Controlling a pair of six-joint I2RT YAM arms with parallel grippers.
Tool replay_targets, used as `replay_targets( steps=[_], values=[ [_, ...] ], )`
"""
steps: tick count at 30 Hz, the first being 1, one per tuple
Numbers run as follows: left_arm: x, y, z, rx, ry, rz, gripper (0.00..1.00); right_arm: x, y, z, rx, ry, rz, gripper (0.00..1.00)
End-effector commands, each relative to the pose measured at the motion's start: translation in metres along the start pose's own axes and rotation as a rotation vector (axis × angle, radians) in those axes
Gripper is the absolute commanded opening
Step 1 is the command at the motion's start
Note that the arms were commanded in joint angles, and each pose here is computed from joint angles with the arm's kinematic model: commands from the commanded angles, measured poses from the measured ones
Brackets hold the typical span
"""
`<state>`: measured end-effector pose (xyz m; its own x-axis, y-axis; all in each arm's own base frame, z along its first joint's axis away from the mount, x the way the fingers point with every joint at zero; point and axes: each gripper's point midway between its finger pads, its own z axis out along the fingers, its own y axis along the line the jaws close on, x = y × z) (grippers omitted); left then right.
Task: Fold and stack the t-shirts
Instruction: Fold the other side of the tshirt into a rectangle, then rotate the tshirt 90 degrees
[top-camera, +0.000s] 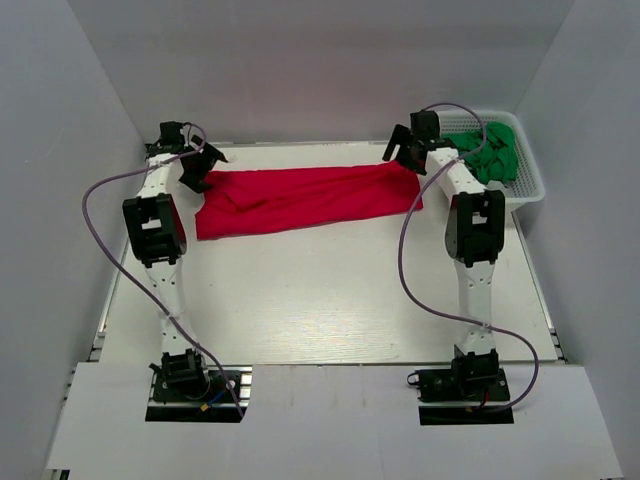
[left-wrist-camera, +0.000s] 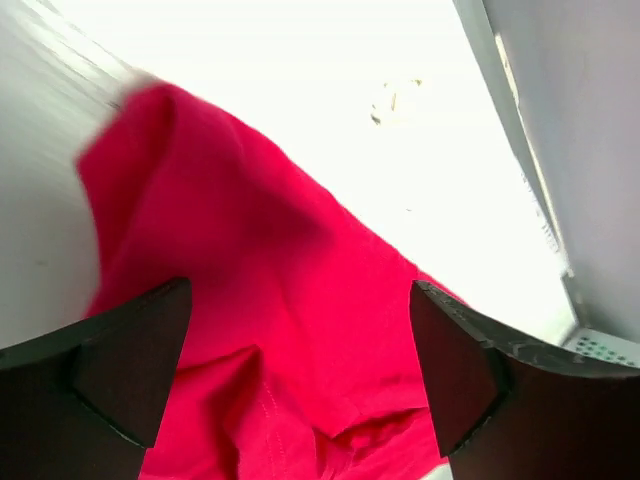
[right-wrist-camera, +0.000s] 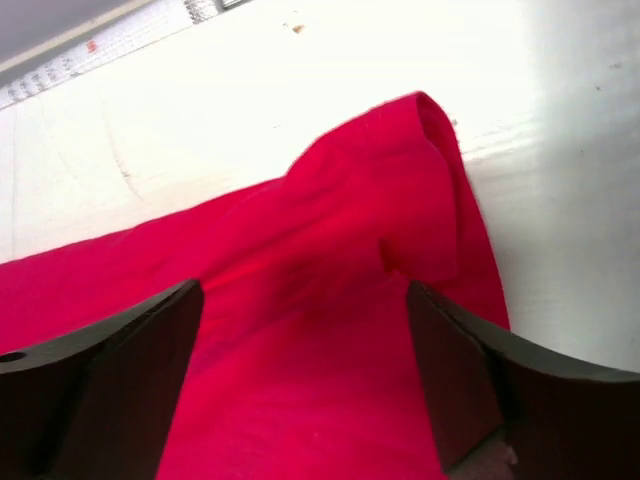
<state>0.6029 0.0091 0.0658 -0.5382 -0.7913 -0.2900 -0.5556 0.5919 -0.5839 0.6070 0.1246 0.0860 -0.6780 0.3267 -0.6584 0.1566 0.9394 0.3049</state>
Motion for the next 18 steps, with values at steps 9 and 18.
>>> replay_targets(
  steps=[9,18],
  values=[
    [0.021,-0.021,-0.091,0.095,-0.061,0.097,1.0,0.026,0.028,-0.064,-0.175,0.019,-0.114,0.9],
    [0.073,0.02,-0.066,-0.006,0.029,0.108,1.0,0.066,0.031,-0.033,-0.196,0.129,-0.1,0.9]
  ],
)
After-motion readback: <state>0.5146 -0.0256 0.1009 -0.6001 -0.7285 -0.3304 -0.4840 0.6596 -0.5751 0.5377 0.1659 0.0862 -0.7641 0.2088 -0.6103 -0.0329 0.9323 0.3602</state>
